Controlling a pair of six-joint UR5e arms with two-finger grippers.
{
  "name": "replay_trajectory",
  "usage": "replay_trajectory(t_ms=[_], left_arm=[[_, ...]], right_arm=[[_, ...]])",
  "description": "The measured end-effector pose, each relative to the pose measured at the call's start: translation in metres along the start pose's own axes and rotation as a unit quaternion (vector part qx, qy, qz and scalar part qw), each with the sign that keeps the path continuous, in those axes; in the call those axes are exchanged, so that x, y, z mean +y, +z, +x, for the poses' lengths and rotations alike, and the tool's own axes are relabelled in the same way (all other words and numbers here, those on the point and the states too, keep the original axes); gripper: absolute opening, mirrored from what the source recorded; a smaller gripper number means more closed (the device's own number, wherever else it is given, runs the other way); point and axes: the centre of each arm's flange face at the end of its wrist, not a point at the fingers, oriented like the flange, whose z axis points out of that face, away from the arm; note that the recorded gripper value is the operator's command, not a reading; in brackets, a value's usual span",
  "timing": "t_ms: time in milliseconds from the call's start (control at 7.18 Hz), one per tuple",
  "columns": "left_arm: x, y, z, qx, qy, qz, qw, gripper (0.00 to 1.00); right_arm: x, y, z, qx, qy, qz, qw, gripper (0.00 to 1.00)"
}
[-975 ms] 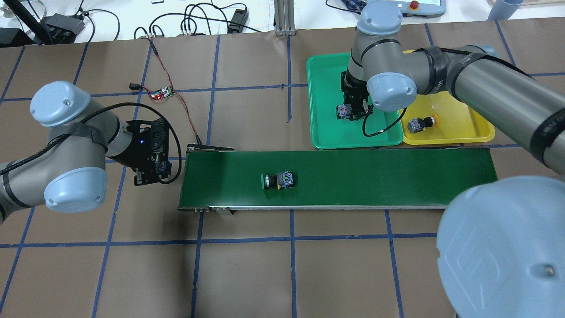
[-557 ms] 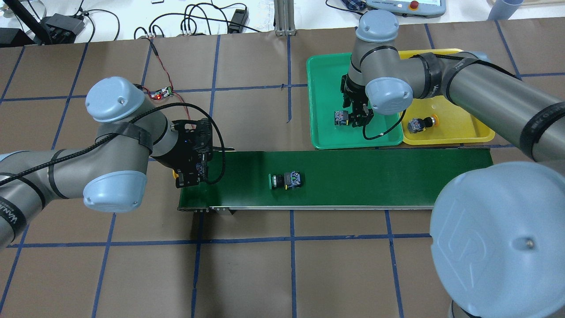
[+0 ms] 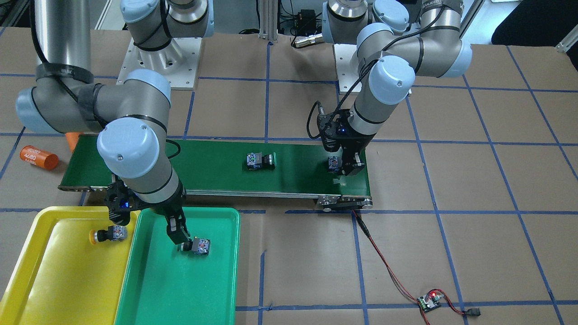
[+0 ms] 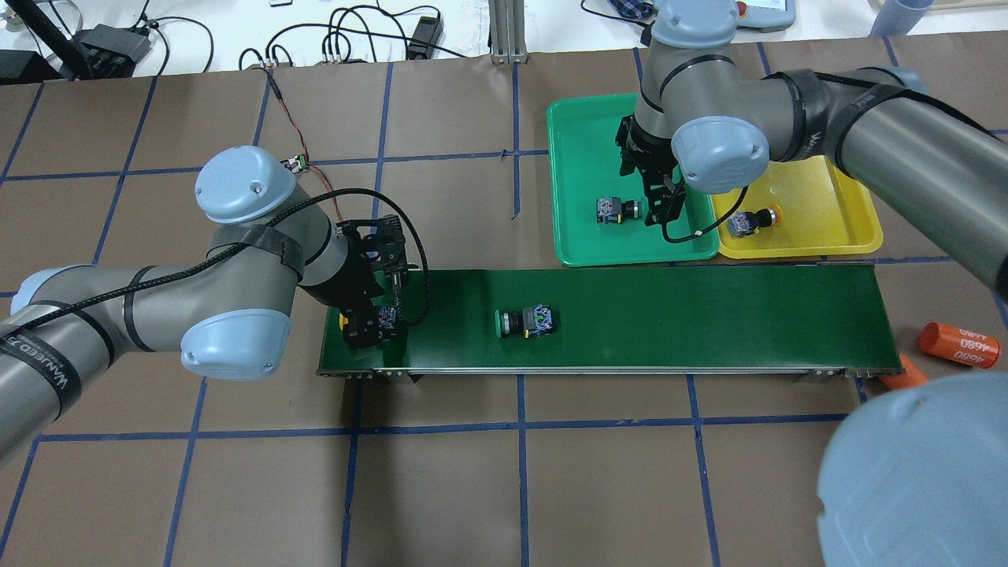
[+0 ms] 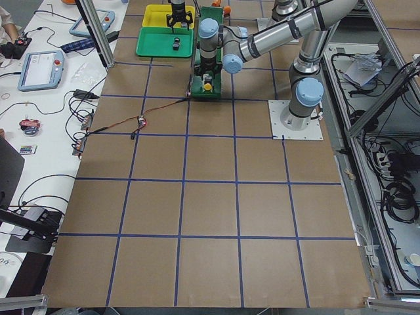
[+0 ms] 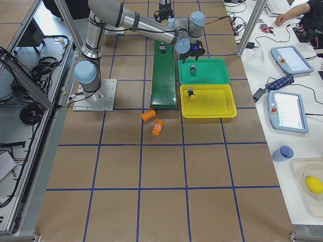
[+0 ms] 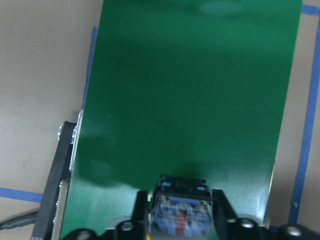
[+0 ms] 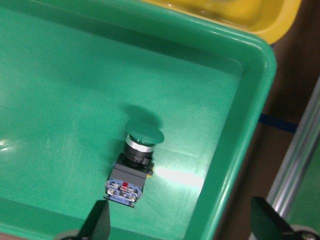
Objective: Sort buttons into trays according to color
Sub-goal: 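Place yellow-capped button on belt with left gripper while right returns to belt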
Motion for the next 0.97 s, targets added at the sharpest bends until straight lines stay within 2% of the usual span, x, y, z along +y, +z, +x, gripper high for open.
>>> replay_trajectory(t_ms=[278,418,557,696,835,975], left_arm=[[-0.007,-0.023,0.003,-0.024,-0.006,0.005,0.9997,1.00],[-0.011,-0.047,0.003,-0.039,-0.006,0.006,0.9992,1.00],[-0.011,-0.071,0.000,-0.045,-0.029,0.004,0.9986,1.00],[-0.007,-0.097,-0.009,-0.044,-0.082,0.001,0.9957,1.00],[0.002,-0.123,-0.026,-0.033,-0.157,-0.003,0.9870,1.00],[0.015,-0.151,-0.046,-0.023,-0.244,-0.005,0.9695,1.00]], right_arm=[[0.014,-0.023,0.049,0.007,0.001,-0.005,1.0000,1.00],[0.023,-0.023,0.076,0.014,0.005,-0.008,0.9999,1.00],[0.036,-0.020,0.097,0.021,0.014,-0.010,0.9996,1.00],[0.054,-0.016,0.112,0.027,0.026,-0.011,0.9992,1.00],[0.073,-0.012,0.120,0.030,0.034,-0.010,0.9989,1.00],[0.088,-0.008,0.125,0.034,0.041,-0.010,0.9985,1.00]])
